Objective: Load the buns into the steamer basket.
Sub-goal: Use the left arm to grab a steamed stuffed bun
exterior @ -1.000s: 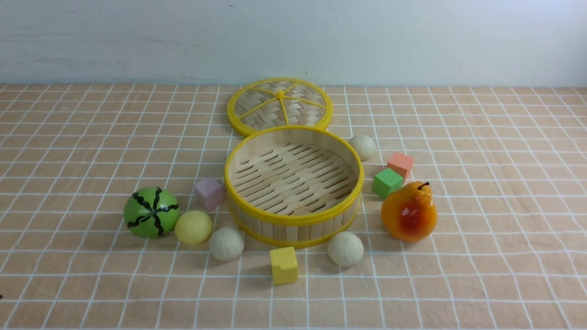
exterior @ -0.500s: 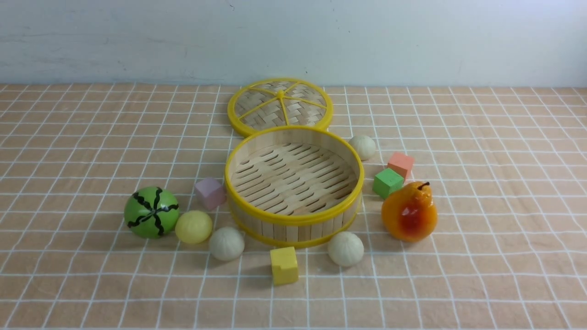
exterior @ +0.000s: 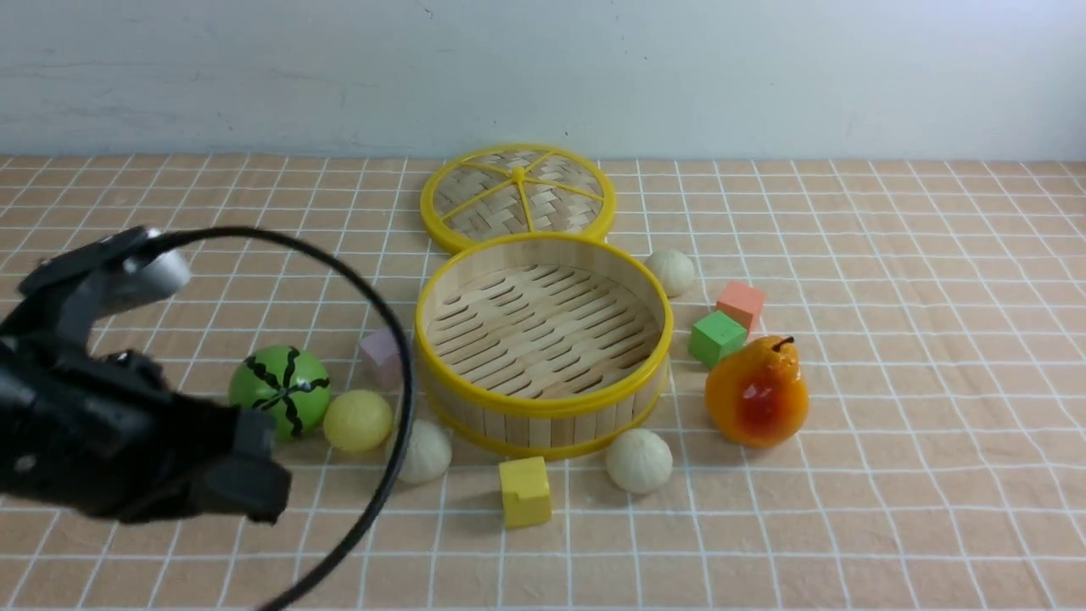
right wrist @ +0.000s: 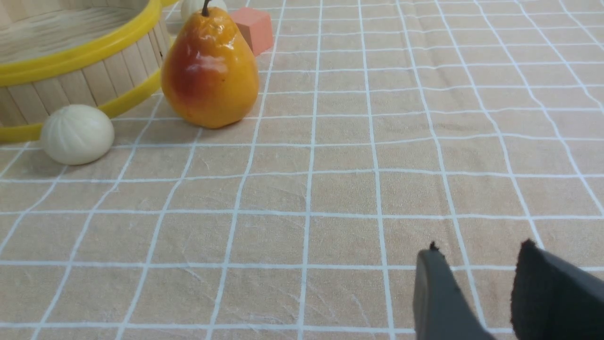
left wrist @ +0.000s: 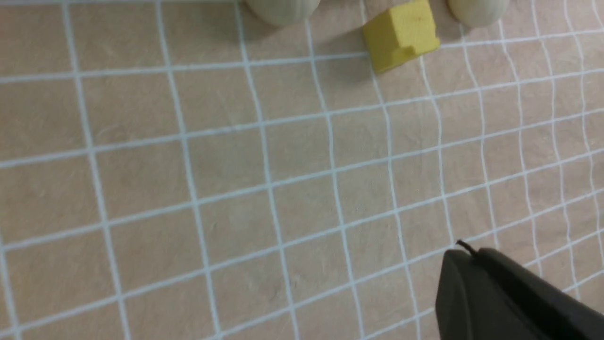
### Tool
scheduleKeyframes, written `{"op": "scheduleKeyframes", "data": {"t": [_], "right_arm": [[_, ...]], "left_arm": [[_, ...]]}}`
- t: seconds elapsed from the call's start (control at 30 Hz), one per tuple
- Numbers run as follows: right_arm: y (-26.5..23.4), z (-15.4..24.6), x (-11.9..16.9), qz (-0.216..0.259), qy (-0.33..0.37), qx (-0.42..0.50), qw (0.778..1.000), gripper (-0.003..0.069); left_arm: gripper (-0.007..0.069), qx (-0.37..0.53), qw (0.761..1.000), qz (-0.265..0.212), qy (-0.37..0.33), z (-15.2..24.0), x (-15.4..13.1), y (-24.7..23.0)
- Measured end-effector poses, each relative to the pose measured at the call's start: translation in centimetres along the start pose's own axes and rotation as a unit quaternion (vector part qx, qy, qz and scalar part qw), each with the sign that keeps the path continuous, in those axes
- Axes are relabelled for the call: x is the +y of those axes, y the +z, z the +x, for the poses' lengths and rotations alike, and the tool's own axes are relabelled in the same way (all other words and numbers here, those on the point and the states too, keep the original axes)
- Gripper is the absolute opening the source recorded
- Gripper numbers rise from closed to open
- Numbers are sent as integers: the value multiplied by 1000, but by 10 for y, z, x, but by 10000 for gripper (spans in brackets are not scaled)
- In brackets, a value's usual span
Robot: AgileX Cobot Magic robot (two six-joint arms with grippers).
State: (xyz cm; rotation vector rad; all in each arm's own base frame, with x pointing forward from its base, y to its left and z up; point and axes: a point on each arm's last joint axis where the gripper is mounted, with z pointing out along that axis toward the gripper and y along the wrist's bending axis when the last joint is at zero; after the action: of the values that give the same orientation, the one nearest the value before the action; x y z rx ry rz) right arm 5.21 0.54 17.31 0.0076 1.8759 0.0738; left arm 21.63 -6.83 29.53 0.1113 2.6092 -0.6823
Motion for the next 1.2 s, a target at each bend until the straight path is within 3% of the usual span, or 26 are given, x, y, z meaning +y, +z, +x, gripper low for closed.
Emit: {"op": "scheduleKeyframes", "data": {"t": [0.2, 0.3, 0.43, 0.67, 1.03, 1.2], "right_arm": [[0, 0, 0, 0, 0, 0, 1000, 242], [0, 0, 0, 0, 0, 0, 1000, 242], [0, 0, 0, 0, 0, 0, 1000, 242], [0, 0, 0, 0, 0, 0, 1000, 242], [0, 0, 0, 0, 0, 0, 1000, 242], [0, 0, 0, 0, 0, 0, 1000, 242]], "left_arm": [[-13, 48, 997, 6, 52, -28, -18, 39], [-13, 72, 992, -16, 104, -41, -33, 56], [-13, 84, 987, -101, 97, -82, -19, 85], [-3, 101, 979, -164, 72, -127, 17, 124], [238, 122, 973, -181, 76, -138, 38, 163], [267, 130, 971, -184, 81, -136, 44, 173]]}}
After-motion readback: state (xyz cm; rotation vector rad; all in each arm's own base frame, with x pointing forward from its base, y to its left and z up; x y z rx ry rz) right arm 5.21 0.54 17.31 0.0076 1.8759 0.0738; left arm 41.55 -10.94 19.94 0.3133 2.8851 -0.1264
